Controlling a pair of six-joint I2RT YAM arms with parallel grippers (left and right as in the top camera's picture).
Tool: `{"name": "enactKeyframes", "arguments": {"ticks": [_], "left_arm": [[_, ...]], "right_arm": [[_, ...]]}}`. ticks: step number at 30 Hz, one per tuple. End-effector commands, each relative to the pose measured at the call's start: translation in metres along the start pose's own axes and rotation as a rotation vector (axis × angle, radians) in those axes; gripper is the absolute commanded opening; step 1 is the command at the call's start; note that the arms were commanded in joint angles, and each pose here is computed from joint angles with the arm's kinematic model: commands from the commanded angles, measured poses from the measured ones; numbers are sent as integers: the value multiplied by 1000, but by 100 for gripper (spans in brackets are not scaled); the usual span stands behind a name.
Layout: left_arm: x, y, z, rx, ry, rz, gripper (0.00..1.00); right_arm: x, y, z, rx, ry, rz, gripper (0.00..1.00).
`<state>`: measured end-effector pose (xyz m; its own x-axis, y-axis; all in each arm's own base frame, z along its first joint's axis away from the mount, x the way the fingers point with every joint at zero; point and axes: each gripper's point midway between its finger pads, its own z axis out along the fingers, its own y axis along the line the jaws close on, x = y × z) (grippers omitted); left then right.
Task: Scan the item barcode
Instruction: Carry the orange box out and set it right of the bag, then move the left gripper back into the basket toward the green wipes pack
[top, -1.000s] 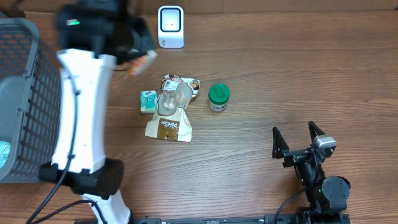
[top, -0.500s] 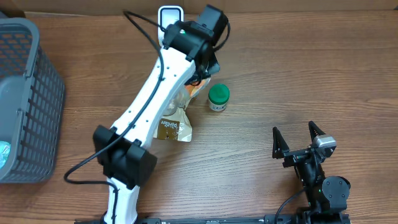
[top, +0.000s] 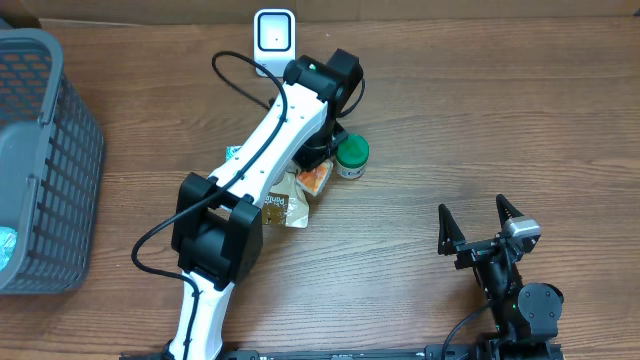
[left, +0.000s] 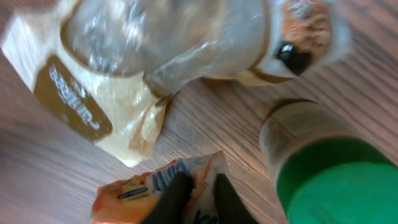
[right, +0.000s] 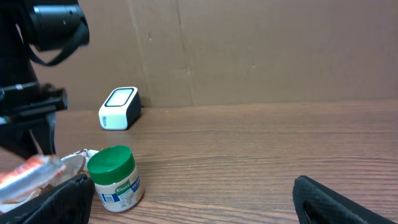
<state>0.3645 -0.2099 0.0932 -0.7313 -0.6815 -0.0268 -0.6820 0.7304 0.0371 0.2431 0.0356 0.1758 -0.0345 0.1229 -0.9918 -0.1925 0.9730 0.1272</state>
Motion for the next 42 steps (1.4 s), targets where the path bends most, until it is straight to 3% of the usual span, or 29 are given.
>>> {"name": "enactKeyframes", "arguments": {"ticks": [1,2,3,5,10,16,24,33,42], "left_arm": [[8,-5,5,13,39,-120,53],[8,-6,5,17,38,-120,77],[8,-6,5,18,38,-118,92],[8,-8,4,28,38,-91,100],[-2,-19,-14,102,35,17,99],[-43,-18,-95,254,-69,153,95],[-124,49,-210,379,-350,394,87],[-213,192,-254,304,-516,77,86],[-263,312,-234,176,-500,-208,75]], "right_arm": [[2,-1,0,1,-1,-1,100],[2,-1,0,1,-1,-1,100],[2,-1,0,1,-1,-1,100],[2,-1,0,1,-1,-1,100],[2,-1,0,1,-1,-1,100],[2,-1,0,1,-1,-1,100],[2,-1,0,1,-1,-1,100],[2,-1,0,1,-1,-1,100],[2,-1,0,1,-1,-1,100]]}}
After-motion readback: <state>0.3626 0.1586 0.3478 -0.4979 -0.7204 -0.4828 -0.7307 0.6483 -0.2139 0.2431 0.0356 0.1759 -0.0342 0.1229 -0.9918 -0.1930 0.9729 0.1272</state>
